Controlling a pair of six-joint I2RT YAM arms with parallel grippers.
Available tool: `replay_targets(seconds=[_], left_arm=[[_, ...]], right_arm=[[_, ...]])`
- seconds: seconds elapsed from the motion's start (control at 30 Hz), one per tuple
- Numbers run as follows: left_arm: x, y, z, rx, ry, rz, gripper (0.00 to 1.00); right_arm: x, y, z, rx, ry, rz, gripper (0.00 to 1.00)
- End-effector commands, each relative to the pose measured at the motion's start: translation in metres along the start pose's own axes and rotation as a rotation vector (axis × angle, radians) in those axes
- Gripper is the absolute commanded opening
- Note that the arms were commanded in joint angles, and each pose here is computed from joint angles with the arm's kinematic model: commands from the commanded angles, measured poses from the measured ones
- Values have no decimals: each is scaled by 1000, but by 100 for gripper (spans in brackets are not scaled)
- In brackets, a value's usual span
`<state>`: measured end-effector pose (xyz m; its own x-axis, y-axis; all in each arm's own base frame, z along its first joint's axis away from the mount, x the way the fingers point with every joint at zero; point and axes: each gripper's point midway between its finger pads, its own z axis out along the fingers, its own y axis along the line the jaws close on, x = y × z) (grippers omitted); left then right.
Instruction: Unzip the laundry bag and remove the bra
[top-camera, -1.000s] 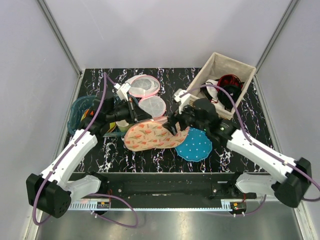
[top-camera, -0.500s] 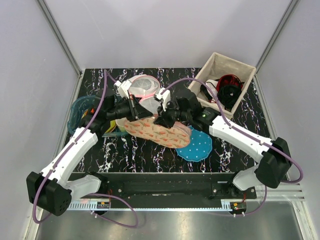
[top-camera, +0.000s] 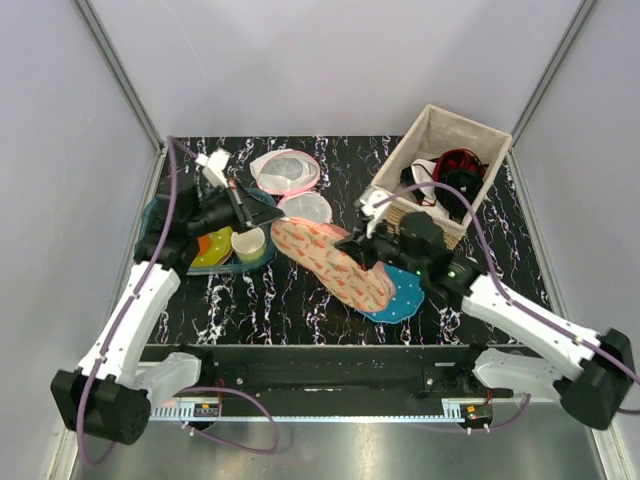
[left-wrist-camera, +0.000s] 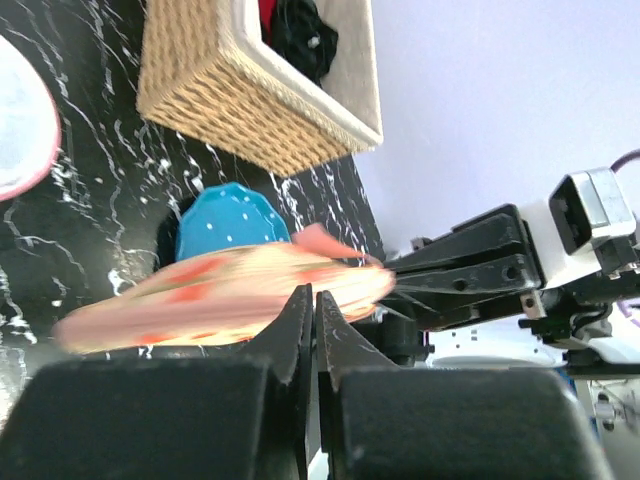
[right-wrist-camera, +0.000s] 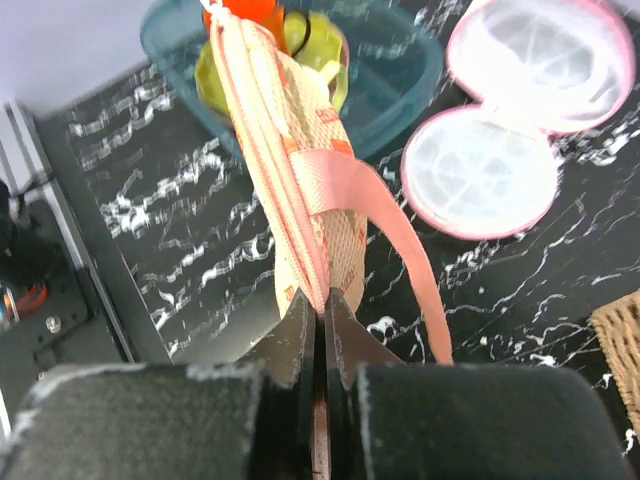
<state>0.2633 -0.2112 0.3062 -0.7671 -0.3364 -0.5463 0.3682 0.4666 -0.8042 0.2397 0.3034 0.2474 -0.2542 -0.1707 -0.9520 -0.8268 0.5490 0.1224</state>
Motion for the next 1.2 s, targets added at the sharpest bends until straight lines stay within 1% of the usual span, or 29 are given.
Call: replay_targets(seconds=[0.0, 0.03, 0.07, 0.1, 0.17, 0.2, 0.23, 0.27, 0.3, 0.43, 0.53, 0.57, 0.63, 0.67, 0.7, 0.73, 0.77, 0.83, 0.9, 0.93, 0.97, 1.0, 1.03, 1.07, 1.1, 1.13, 1.17], left_arm=[[-16, -2, -30, 72, -92, -11, 0], [-12, 11, -32, 56, -91, -41, 0], [-10, 15, -33, 56, -92, -67, 0], [-9, 16, -33, 71, -95, -66, 0], [-3, 32, -29, 55, -93, -116, 0], [-4, 39, -25, 54, -96, -126, 0], [4, 50, -22, 47, -78, -161, 0], [3, 51, -19, 65, -81, -183, 0], [2, 51, -15, 90, -78, -177, 0], [6, 67, -8, 53, -62, -201, 0], [8, 71, -7, 49, -50, -207, 0], [7, 71, -6, 49, -50, -209, 0], [5, 73, -5, 45, -62, -215, 0], [4, 73, -2, 53, -65, -249, 0], [-1, 70, 1, 79, -87, -224, 0], [3, 69, 7, 81, -70, -226, 0], [7, 79, 16, 52, -52, -219, 0], [16, 80, 29, 31, 5, -223, 0], [18, 76, 32, 38, 35, -205, 0], [16, 73, 32, 37, 34, -188, 0], [13, 72, 30, 27, 28, -136, 0], [3, 66, 25, -19, 19, -116, 3], [-3, 68, 23, -56, 17, -36, 27], [1, 72, 18, -117, 50, -47, 35], [-20, 57, 14, -126, 14, 16, 43], [-26, 57, 12, -151, 16, 53, 57], [-37, 51, 5, -201, -3, 59, 62]], right_arm=[[-66, -5, -37, 79, -389, 92, 0], [-71, -4, -42, 78, -435, 119, 0], [-81, -4, -49, 73, -496, 167, 0], [-81, -2, -54, 64, -523, 185, 0], [-90, 3, -62, 35, -584, 226, 0], [-90, 4, -67, 32, -602, 235, 0], [-92, 5, -70, 23, -613, 237, 0], [-94, 5, -72, 28, -622, 239, 0], [-96, 3, -73, 38, -629, 245, 0], [-110, 7, -80, 8, -687, 275, 0], [-124, 9, -91, -21, -763, 328, 0], [-133, 11, -98, -50, -812, 366, 0], [-137, 12, -101, -78, -849, 398, 0], [-137, 15, -99, -100, -845, 417, 0], [-135, 15, -89, -102, -816, 419, 0], [-131, 13, -79, -96, -778, 420, 0], [-120, 9, -66, -70, -716, 431, 0], [-104, 2, -42, -37, -650, 450, 0], [-90, -6, -27, 2, -591, 474, 0], [-74, -7, -17, 20, -515, 476, 0], [-73, -8, -10, 32, -472, 468, 0], [-66, -8, -3, 45, -412, 472, 0], [-42, -14, 4, 95, -299, 495, 0], [-39, -16, 9, 112, -266, 506, 0], [-31, -19, 11, 135, -233, 525, 0], [-22, -21, 13, 157, -212, 559, 0], [-15, -22, 14, 165, -199, 572, 0]])
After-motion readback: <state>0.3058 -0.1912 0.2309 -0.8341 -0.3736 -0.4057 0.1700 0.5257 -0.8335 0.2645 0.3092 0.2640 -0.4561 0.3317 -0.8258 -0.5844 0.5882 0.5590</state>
